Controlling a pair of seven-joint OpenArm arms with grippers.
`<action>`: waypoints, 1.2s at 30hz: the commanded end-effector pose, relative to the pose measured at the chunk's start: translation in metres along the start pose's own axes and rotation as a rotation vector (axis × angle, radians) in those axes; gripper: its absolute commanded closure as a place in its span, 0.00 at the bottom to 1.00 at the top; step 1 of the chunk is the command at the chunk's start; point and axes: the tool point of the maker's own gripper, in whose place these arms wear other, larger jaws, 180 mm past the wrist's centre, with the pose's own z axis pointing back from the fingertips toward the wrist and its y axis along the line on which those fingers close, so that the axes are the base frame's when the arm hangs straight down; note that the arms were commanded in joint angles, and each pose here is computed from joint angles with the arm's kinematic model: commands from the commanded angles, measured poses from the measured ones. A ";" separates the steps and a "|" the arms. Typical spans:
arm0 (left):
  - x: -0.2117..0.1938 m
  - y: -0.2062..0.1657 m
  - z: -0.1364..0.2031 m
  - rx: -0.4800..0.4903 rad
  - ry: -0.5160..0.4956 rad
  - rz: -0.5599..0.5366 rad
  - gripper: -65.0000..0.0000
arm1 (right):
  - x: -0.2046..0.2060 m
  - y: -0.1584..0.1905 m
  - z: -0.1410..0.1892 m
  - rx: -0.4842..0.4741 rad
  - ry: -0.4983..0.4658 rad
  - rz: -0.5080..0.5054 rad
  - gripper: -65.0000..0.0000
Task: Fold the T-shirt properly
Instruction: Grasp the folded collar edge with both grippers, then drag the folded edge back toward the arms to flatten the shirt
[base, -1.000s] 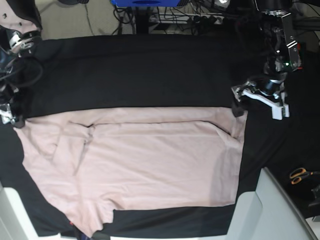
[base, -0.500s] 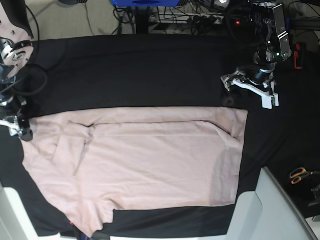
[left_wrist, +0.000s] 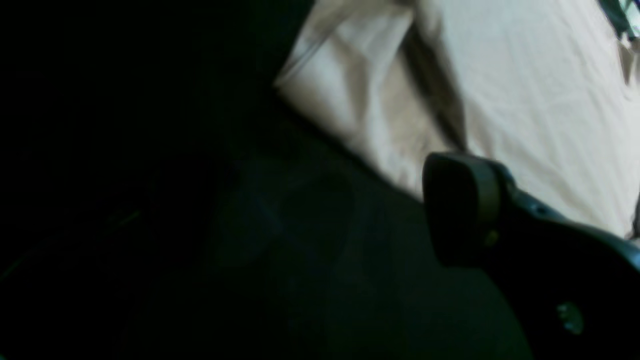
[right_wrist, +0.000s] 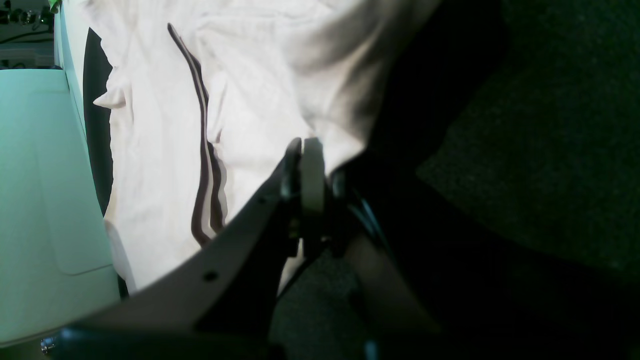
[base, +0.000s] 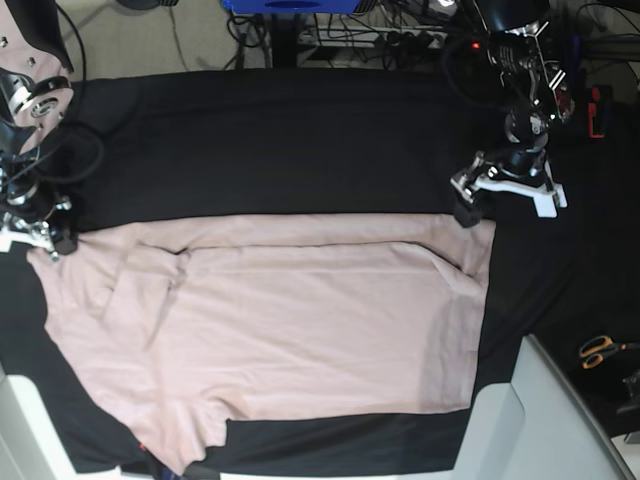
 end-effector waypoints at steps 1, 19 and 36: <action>0.008 -0.006 -0.004 -0.018 -0.017 0.005 0.01 | -0.001 -0.002 0.001 -0.012 0.018 0.008 1.00; 0.007 -0.024 -0.045 -0.049 0.027 0.100 0.05 | 0.001 -0.005 0.003 -0.018 0.017 0.013 1.00; 0.000 -0.008 -0.038 -0.020 0.050 0.079 1.00 | 0.012 -0.005 0.012 -0.005 0.011 0.074 1.00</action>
